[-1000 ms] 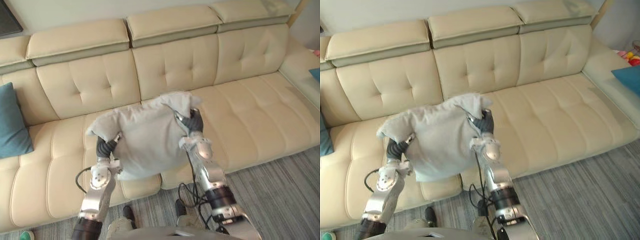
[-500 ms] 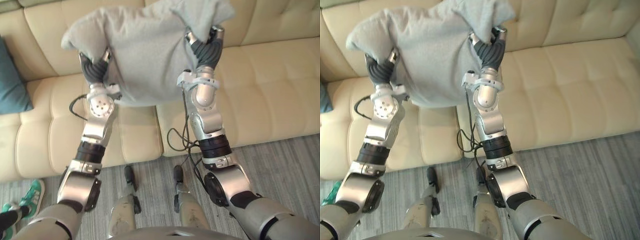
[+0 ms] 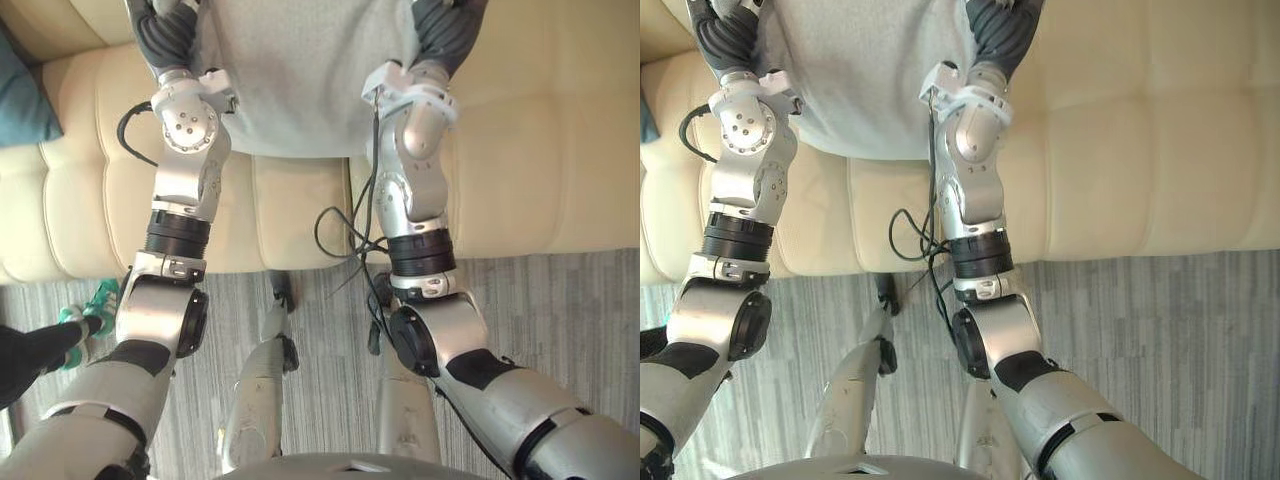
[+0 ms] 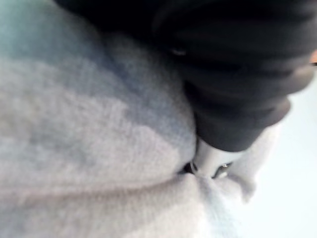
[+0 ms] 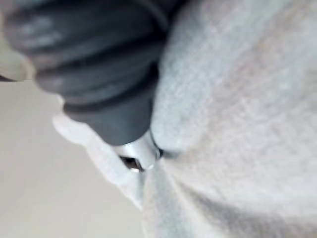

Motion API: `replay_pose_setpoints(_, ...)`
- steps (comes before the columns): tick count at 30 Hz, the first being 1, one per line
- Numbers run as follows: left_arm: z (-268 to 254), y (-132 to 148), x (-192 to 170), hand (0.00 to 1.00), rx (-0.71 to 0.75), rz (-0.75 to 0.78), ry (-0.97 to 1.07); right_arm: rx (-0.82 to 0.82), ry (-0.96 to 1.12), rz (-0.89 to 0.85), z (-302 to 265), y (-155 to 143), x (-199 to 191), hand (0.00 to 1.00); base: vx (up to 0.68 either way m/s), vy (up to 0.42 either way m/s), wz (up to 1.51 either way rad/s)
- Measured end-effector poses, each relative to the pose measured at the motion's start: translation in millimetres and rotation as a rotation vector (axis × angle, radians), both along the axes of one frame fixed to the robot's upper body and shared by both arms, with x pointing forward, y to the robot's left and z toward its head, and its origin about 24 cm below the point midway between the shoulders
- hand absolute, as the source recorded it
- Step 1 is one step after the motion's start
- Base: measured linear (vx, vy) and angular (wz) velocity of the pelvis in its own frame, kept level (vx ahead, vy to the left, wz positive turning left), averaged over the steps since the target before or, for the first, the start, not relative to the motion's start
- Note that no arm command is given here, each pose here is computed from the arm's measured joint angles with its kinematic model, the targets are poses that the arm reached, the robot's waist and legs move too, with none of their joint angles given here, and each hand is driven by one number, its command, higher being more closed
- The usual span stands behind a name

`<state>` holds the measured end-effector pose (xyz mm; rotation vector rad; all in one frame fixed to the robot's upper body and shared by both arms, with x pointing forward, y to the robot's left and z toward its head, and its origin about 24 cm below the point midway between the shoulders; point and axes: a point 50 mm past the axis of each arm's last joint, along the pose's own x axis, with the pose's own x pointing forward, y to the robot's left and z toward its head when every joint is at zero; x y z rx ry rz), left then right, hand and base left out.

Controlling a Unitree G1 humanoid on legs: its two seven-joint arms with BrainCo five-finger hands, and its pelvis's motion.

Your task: Pick up cushions and gather them together orderly.

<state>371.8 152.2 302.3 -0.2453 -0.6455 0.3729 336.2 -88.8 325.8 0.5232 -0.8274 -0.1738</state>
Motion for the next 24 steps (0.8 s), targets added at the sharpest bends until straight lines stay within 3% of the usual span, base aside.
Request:
replay_pose_setpoints(1,0,2,0,1.0,-0.02,-0.001,0.0,-0.005,-0.012,0.006,3,2,-1,0.0,0.0,-0.062,0.15)
replay_pose_setpoints(2,0,3,0,0.0,-0.027,-0.001,-0.001,-0.006,-0.018,0.008,5,2,-1,0.0,0.01,-0.058,0.14)
replay_pose_setpoints(7,5,19,-3,0.0,-0.143,0.023,-0.054,-0.012,-0.098,0.003,27,1,-8,0.0,0.02,-0.049,0.14)
replay_pose_setpoints(12,4,35,-4,0.0,-0.151,0.059,-0.053,-0.016,-0.109,-0.021,30,-20,-5,0.0,0.03,-0.07,0.11)
replay_pose_setpoints(17,7,73,-4,0.0,-0.076,0.14,-0.032,-0.05,-0.053,-0.087,30,-54,10,0.0,0.03,-0.085,0.0)
replay_pose_setpoints(19,0,106,-7,0.0,-0.083,0.204,0.006,-0.046,-0.007,-0.135,33,-83,18,0.0,0.02,-0.079,-0.04)
replay_pose_setpoints(24,-21,150,-25,0.0,0.004,0.286,0.062,-0.127,-0.03,-0.231,51,-127,8,0.0,0.02,-0.06,-0.01)
